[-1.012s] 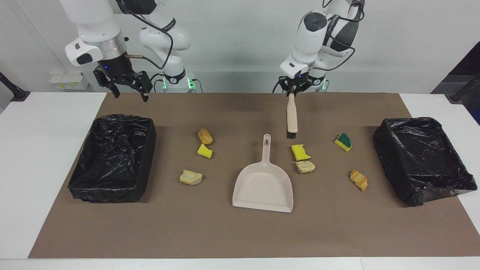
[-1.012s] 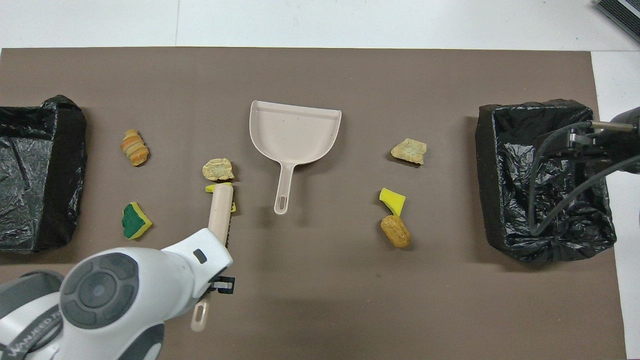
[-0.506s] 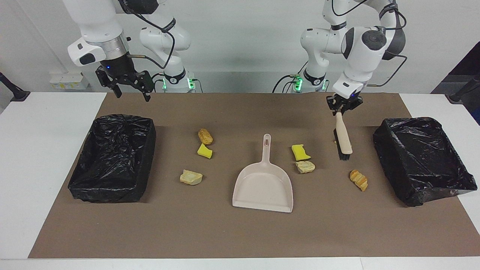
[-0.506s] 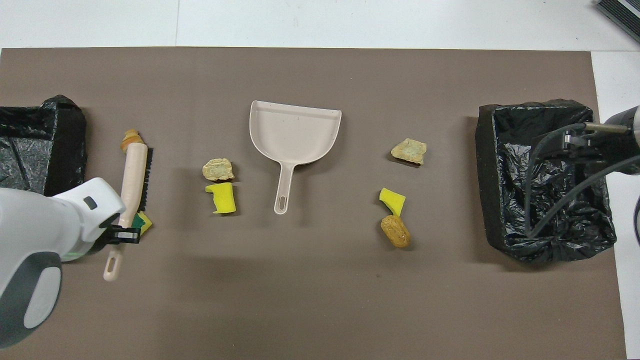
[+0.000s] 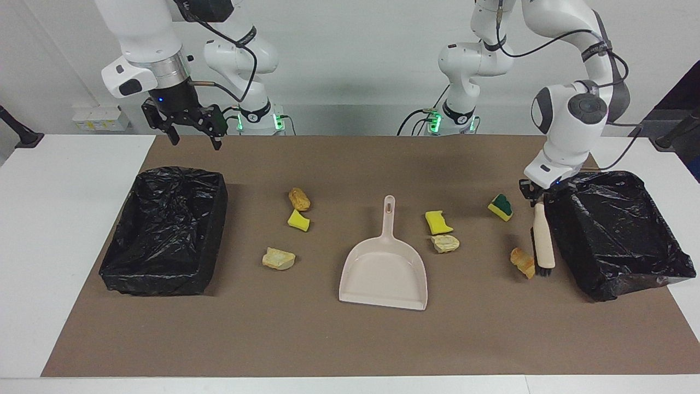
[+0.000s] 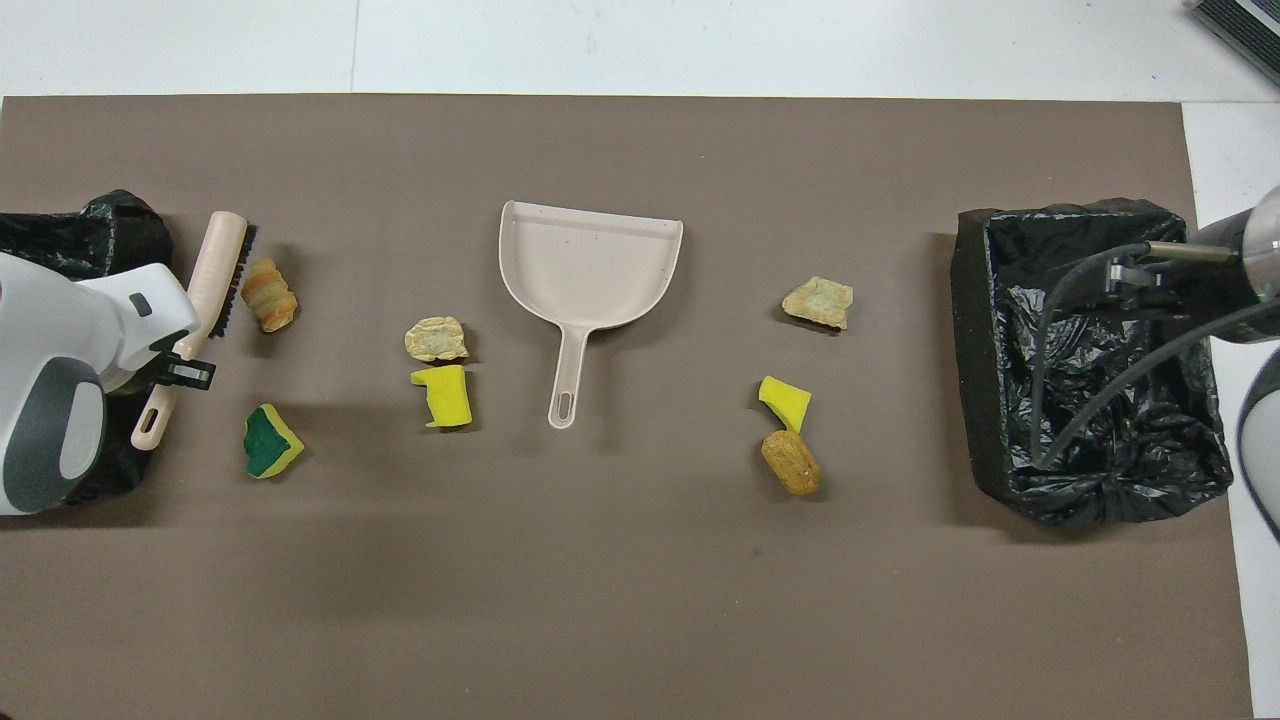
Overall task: Sweep and dump trash in bin
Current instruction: 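Move the brush toward the crumbs while the right gripper reaches the dustpan, then grasp the dustpan handle with the right gripper and set it near crumbs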
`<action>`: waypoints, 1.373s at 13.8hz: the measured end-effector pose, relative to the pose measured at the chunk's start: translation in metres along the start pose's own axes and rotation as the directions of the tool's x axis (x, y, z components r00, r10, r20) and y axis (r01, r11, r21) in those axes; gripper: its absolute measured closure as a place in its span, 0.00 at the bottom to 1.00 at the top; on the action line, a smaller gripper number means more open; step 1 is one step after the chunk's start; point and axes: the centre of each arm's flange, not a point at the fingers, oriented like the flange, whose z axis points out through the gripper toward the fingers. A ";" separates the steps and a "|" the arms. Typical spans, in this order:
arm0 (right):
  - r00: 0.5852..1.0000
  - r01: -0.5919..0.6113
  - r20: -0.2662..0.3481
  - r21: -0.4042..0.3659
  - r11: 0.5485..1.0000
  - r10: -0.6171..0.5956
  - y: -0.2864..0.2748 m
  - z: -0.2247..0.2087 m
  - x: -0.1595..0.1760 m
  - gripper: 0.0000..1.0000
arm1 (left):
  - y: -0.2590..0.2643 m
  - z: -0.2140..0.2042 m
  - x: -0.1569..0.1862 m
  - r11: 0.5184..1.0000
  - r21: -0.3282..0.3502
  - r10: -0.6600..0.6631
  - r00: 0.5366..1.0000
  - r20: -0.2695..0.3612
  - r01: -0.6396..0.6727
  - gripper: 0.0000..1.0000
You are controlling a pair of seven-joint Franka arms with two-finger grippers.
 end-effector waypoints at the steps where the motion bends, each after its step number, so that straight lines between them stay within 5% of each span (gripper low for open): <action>1: 1.000 -0.006 -0.008 0.004 1.000 0.006 -0.013 0.007 0.001 0.00 | -0.010 0.014 0.004 1.000 0.002 0.005 1.000 -0.005 -0.005 0.74; 6: 0.999 -0.027 -0.041 0.032 0.999 0.028 -0.113 0.058 0.001 0.00 | 0.005 0.038 0.011 0.998 -0.019 0.069 0.997 0.040 -0.068 0.74; 13: 0.998 0.052 -0.027 0.006 0.999 -0.052 -0.292 0.173 -0.048 0.00 | 0.163 -0.002 0.009 0.951 -0.061 0.311 0.936 0.167 -0.305 0.74; 19: 0.997 0.077 -0.035 0.025 0.997 -0.076 -0.358 0.225 -0.059 0.00 | 0.119 -0.030 0.008 0.986 -0.046 0.167 0.977 0.132 -0.162 0.74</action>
